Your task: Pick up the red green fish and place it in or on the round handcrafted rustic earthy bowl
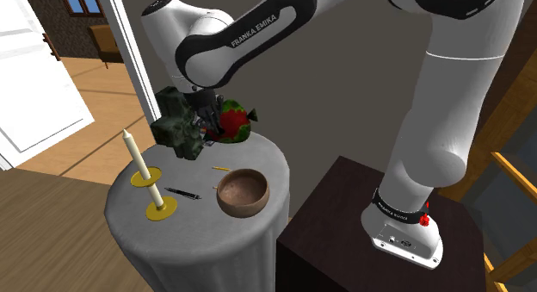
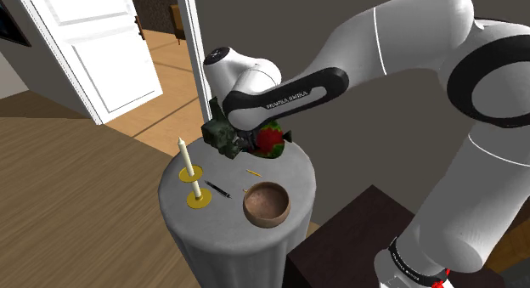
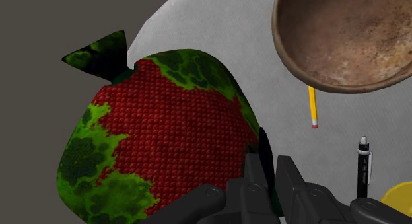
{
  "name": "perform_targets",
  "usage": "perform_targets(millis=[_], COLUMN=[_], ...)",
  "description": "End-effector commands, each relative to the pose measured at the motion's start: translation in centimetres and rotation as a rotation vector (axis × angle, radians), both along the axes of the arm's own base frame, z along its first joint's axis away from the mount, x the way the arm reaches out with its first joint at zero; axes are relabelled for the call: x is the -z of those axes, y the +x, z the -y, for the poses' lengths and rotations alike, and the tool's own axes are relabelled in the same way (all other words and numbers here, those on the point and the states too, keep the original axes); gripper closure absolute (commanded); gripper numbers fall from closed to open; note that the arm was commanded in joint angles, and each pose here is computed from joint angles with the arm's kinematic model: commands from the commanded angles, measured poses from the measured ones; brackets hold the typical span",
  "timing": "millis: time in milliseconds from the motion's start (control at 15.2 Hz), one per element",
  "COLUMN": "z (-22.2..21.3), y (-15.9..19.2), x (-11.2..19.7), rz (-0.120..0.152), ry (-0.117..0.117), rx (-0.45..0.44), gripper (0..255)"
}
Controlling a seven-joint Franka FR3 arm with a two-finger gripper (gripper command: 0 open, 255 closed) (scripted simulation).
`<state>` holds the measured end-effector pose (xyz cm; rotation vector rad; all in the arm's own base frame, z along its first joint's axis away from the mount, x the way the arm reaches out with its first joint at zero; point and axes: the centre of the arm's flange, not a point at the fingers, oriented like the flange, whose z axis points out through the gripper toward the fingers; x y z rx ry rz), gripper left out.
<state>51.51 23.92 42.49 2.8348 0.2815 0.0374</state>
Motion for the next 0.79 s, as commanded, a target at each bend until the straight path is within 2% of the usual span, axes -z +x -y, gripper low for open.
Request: perform_targets(millis=[0,726], z=[-1.3,-9.2], y=[-2.2,-13.3], x=[-0.1,-0.9], rz=[0.001,0.001], ry=[0.0,0.0], rx=[0.001,0.001], gripper=[255,255])
